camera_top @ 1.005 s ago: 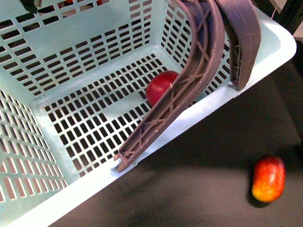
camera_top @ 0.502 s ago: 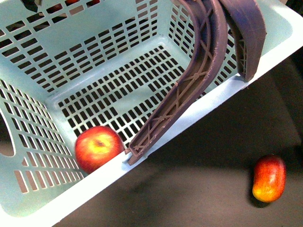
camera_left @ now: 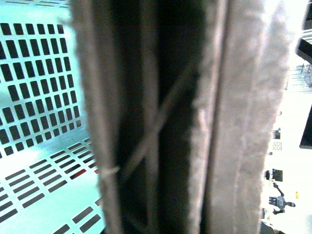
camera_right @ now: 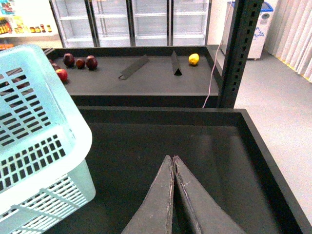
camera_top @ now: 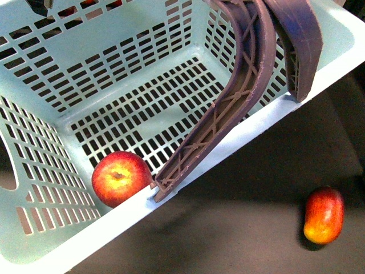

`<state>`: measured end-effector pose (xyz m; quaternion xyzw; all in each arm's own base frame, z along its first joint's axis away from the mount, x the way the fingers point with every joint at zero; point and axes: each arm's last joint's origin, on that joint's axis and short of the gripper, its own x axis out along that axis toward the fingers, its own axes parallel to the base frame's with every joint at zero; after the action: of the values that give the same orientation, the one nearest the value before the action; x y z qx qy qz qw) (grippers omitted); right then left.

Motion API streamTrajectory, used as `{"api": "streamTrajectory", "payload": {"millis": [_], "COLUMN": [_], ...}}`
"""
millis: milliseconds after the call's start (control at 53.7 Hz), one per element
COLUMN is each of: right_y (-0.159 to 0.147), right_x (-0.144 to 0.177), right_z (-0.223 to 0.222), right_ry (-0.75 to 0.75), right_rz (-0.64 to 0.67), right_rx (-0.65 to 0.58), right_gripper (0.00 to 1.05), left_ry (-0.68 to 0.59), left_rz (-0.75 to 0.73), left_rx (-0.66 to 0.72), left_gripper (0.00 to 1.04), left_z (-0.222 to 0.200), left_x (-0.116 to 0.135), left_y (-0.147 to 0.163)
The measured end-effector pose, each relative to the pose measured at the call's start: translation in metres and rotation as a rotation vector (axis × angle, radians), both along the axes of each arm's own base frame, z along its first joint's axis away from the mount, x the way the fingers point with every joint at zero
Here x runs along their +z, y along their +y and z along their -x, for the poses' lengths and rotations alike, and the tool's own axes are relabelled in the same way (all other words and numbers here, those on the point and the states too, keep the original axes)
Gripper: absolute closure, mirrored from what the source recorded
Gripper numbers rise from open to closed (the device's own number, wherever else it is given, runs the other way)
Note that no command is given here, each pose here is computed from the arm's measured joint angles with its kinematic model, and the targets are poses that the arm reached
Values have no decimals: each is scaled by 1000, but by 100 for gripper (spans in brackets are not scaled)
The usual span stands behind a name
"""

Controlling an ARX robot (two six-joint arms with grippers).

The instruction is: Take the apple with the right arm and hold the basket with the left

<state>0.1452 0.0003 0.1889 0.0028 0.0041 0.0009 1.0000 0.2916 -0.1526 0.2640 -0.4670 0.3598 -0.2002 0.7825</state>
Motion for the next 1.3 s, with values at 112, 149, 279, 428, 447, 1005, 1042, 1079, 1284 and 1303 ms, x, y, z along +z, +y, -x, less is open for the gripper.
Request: {"api": "streamTrajectory", "payload": {"millis": [112, 149, 279, 428, 447, 1005, 1042, 1079, 1284, 1303], "right_y": [0, 0, 0, 0, 0, 0, 0, 0, 0, 0], "right_x": [-6, -6, -9, -12, -13, -16, -16, -16, -17, -17], "right_z": [7, 8, 13, 17, 18, 33, 34, 34, 37, 37], "right_ry": [2, 1, -2, 0, 0, -27, -27, -27, -27, -26], "right_rz": [0, 0, 0, 0, 0, 0, 0, 0, 0, 0], "right_rx": [0, 0, 0, 0, 0, 0, 0, 0, 0, 0], "right_gripper": [103, 103, 103, 103, 103, 103, 103, 103, 103, 103], "left_ry": [0, 0, 0, 0, 0, 0, 0, 0, 0, 0], "left_rz": [0, 0, 0, 0, 0, 0, 0, 0, 0, 0], "left_rx": [1, 1, 1, 1, 0, 1, 1, 1, 1, 1], "left_gripper": [90, 90, 90, 90, 90, 90, 90, 90, 90, 90], "left_z": [0, 0, 0, 0, 0, 0, 0, 0, 0, 0], "left_x": [0, 0, 0, 0, 0, 0, 0, 0, 0, 0], "left_y": [0, 0, 0, 0, 0, 0, 0, 0, 0, 0]}}
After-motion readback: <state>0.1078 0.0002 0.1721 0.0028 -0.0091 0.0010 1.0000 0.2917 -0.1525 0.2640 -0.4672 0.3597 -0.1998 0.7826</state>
